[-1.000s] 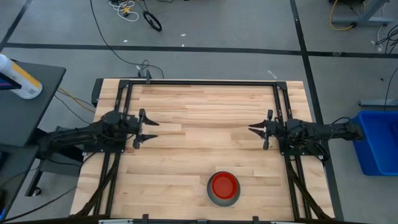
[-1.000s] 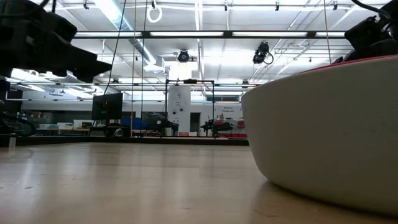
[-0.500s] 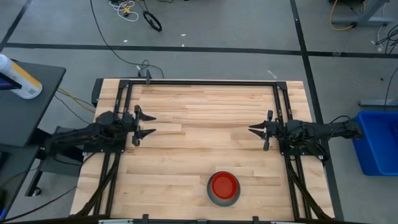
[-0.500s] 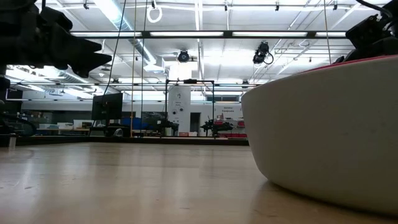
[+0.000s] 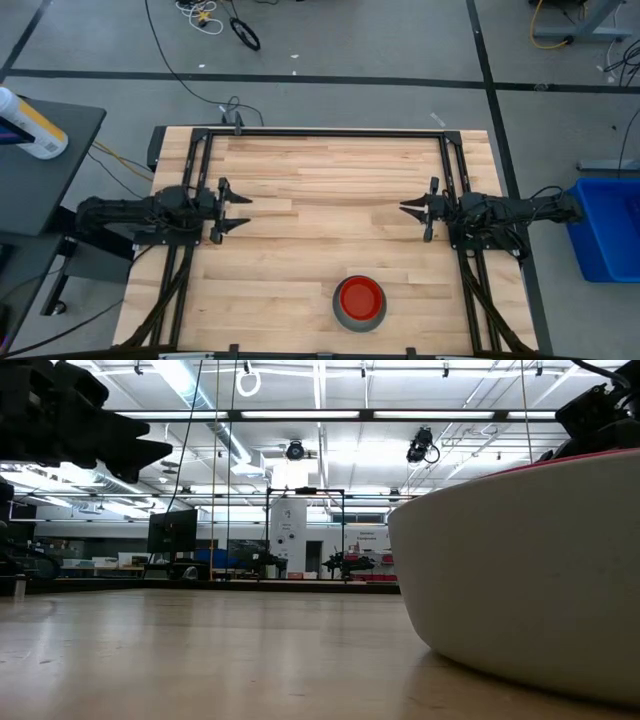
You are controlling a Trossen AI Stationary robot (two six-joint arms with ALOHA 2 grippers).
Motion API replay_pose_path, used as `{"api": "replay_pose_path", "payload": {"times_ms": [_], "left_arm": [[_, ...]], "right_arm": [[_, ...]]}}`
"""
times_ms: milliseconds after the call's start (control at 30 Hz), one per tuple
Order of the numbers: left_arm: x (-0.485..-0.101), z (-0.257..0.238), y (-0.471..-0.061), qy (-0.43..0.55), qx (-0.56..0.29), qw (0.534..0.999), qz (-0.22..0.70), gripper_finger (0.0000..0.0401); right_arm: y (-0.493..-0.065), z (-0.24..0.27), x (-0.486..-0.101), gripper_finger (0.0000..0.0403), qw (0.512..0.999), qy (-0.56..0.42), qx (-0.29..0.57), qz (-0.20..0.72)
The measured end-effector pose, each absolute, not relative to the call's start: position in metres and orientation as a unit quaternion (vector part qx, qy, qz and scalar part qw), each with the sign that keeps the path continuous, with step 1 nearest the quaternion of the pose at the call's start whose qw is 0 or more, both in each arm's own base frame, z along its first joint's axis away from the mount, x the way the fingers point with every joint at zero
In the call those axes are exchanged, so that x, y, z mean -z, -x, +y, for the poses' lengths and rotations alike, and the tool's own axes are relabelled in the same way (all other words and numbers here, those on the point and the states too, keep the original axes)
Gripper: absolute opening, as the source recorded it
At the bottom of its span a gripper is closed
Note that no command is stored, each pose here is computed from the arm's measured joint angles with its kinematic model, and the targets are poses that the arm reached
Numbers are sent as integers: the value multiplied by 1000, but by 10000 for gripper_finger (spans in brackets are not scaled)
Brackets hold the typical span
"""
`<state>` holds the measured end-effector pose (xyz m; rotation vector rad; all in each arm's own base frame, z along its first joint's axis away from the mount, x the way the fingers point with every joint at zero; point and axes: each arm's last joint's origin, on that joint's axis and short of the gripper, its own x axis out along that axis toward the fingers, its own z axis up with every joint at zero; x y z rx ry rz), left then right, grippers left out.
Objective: Nest bowls inside each other
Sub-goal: Return to Home Position
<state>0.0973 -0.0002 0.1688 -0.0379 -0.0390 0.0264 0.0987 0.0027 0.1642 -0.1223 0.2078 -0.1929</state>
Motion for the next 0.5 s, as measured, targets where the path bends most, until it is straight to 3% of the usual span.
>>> {"api": "replay_pose_path", "payload": {"times_ms": [500], "left_arm": [[-169, -3, -97, 13, -11, 1000, -19, 261]], "right_arm": [[-97, 2, -167, 65, 988, 65, 105, 88]]}}
